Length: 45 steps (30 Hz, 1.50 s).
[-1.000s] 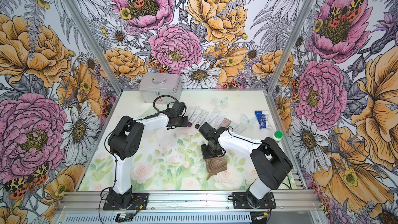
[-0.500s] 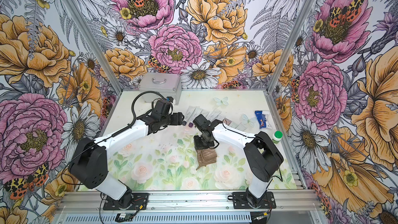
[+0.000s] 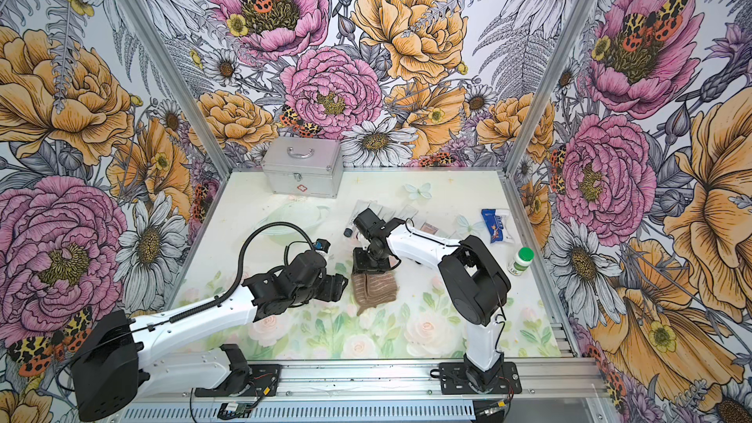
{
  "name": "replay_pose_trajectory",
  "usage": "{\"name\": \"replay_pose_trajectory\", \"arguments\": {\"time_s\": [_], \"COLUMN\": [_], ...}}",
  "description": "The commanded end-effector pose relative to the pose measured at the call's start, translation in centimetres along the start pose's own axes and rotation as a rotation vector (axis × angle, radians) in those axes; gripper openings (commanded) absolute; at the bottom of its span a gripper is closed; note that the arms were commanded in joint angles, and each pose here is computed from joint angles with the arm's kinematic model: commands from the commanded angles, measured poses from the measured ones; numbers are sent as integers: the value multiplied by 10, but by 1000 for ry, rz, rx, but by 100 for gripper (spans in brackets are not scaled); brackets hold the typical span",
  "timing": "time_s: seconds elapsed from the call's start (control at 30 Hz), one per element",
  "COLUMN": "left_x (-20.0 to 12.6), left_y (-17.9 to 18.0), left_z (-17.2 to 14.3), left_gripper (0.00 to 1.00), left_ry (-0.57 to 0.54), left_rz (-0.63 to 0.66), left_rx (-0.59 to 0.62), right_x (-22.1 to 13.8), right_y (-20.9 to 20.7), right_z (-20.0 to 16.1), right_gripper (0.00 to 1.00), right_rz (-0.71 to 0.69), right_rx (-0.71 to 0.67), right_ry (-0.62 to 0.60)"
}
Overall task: Wipe the surface of the toothpaste tube
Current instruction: Place the cleaning item at the center of the board, then adjust the cleaning item at the center of the board.
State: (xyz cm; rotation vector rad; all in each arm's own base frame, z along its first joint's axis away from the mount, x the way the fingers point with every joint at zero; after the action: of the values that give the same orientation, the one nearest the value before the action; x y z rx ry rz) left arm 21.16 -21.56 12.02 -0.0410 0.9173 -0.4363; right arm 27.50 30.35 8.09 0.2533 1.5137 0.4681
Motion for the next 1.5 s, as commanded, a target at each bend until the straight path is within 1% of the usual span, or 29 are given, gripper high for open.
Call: {"name": "replay_pose_trajectory", "arguments": {"time_s": [0.0, 0.1, 0.17, 0.33, 0.43, 0.53, 0.63, 0.7, 0.83, 0.87, 0.9, 0.97, 1.03, 1.07, 1.17, 1.33, 1.4, 1.47], "left_x": [-9, -9, -9, -7, -5, 0, 9, 18, 30, 34, 37, 43, 48, 51, 58, 68, 69, 69], "left_y": [1, 0, -2, -5, -6, -20, -39, -50, -64, -65, -66, -65, -65, -64, -61, -57, -55, -51], "left_z": [7, 6, 8, 13, 21, 28, 28, 22, 11, 6, 3, -3, -7, -10, -13, -21, -24, -27], "left_gripper": [81, 81, 82, 82, 81, 77, 75, 71, 69, 66, 64, 59, 57, 54, 37, 22, 19, 17], "left_ry": [-53, -48, -51, -47, -70, -94, -80, -61, -45, -35, -28, -14, -2, 4, 18, 47, 54, 55], "left_rz": [8, 6, 4, 6, 31, 9, -24, -37, -49, -46, -43, -31, -17, -8, 19, 45, 52, 62], "left_rx": [-30, -23, -22, -7, 2, 33, 52, 68, 91, 92, 91, 91, 94, 96, 100, 112, 113, 110], "right_x": [-4, -10, -20, -47, -47, -37, -33, -35, -38, -39, -40, -42, -43, -44, -44, -46, -50, -54], "right_y": [19, 24, 26, 13, 5, 0, -1, -3, 2, 3, 4, 7, 10, 10, 10, 8, 6, 3], "right_z": [10, 13, 13, 7, 0, -3, -1, 1, 3, 4, 5, 7, 9, 9, 10, 11, 13, 16], "right_gripper": [60, 61, 61, 61, 61, 61, 58, 53, 47, 41, 34, 25, 23, 21, 17, 8, 8, 10], "right_rz": [58, 76, 82, 86, 90, 79, 75, 77, 107, 112, 118, 128, 137, 140, 143, 145, 146, 150], "right_rx": [-25, -27, -31, -14, -9, 0, 4, 10, 13, 15, 14, 16, 14, 15, 21, 27, 34, 44], "right_ry": [-19, -29, -52, -104, -88, -61, -63, -77, -74, -75, -77, -82, -83, -82, -83, -86, -95, -105]}}
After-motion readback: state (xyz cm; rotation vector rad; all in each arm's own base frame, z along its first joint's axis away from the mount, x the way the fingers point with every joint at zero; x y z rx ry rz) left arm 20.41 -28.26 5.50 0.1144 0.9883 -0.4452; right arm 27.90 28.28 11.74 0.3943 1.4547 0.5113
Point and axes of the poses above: each gripper's point midway between its finger pads, its own x axis out along the fingers, its own y axis along the line the jaws close on, z = x × y, the point moved 2 cm from there along -x, back along the fingers, and after that the axes turned 3 degrees about x, right-handed, at the moved point
